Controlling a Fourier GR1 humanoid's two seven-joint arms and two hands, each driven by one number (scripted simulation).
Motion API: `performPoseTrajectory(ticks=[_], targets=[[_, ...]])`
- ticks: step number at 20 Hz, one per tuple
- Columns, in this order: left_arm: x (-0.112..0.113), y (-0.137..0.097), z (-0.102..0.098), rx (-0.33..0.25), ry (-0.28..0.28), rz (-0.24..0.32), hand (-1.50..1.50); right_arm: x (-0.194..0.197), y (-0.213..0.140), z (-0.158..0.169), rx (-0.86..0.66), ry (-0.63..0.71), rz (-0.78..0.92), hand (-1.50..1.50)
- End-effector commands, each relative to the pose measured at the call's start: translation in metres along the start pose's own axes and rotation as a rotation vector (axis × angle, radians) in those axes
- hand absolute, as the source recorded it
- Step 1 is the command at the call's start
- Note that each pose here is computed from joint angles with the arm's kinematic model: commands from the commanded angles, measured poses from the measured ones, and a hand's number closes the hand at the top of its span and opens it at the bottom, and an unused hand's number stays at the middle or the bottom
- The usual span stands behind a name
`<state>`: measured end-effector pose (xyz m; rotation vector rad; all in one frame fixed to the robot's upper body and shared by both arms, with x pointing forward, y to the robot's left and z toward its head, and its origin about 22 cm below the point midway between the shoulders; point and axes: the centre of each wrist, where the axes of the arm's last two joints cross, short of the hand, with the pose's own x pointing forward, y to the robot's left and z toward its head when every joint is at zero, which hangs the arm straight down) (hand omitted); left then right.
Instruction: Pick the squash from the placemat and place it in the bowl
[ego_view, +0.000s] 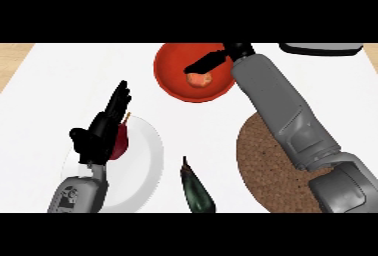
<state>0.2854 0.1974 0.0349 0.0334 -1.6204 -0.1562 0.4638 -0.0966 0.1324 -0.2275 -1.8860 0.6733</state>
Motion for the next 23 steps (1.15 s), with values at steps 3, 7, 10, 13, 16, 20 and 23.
performPoseTrajectory(ticks=[3,7,10,13,16,20,23], targets=[[-0.006,0.003,0.012,-0.008,0.032,0.011,0.0,-0.003,-0.037,-0.004,-0.033,0.051,-0.159,-1.5],[-0.001,-0.004,0.004,0.016,0.001,0.002,0.0,-0.03,-0.063,0.011,-0.035,0.065,-0.256,-1.5],[0.003,0.026,0.008,0.02,0.024,0.0,0.0,-0.032,-0.068,0.013,0.009,0.053,-0.297,-1.5],[-0.011,-0.005,0.01,0.012,0.025,0.003,0.0,-0.038,-0.097,0.018,0.055,0.044,-0.336,-1.5],[-0.001,0.023,0.012,0.028,0.01,0.002,0.0,-0.071,-0.091,0.042,0.059,0.041,-0.362,-1.5],[-0.019,-0.001,0.017,0.023,0.025,0.016,0.0,-0.062,-0.113,0.039,0.086,0.022,-0.35,-1.5],[-0.008,0.009,0.011,0.034,0.012,0.003,0.0,-0.079,-0.091,0.052,0.109,0.023,-0.359,-1.5]])
